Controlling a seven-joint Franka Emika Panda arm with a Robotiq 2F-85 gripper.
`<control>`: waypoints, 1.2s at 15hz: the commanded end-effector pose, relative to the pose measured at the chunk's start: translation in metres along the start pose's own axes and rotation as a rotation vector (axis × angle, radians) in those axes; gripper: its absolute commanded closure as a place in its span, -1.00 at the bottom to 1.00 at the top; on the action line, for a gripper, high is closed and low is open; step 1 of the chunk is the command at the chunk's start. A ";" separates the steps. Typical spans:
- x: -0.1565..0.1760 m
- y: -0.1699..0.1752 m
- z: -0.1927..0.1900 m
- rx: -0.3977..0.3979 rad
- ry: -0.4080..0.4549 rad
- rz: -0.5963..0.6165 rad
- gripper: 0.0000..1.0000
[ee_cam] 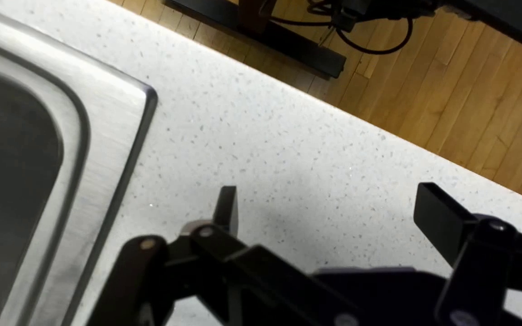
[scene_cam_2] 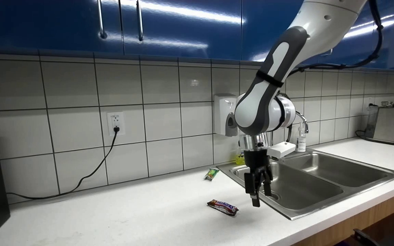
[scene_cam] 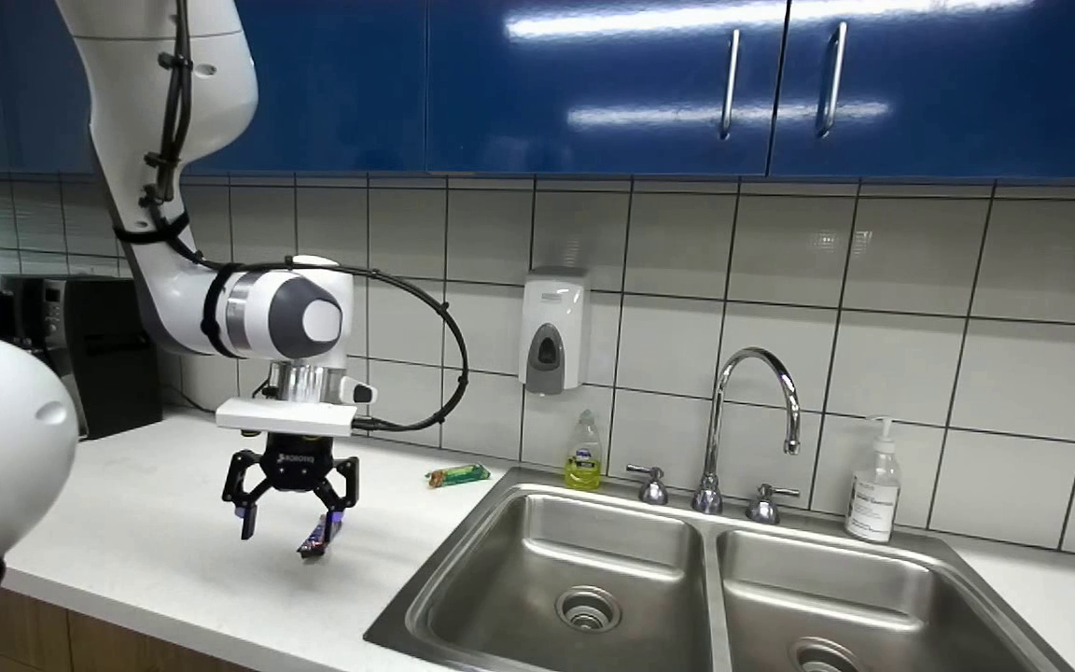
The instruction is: Pick up the pack of snacks and put it in the sink
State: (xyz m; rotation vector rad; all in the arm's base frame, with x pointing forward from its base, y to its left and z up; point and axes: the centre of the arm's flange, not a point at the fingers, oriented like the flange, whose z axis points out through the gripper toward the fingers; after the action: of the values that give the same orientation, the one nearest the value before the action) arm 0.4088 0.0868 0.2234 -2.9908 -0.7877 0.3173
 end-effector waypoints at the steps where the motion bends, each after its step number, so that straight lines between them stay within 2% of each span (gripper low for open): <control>1: 0.046 -0.006 0.010 0.009 0.011 -0.037 -1.00; 6: 0.097 -0.004 0.017 0.017 0.031 -0.046 -1.00; 10: 0.130 0.011 0.022 0.018 0.045 -0.034 -1.00; 18: 0.156 0.028 0.036 0.038 0.049 -0.004 -1.00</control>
State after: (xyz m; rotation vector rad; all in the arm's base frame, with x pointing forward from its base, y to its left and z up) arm 0.5325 0.1394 0.1581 -2.9388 -0.8098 0.2513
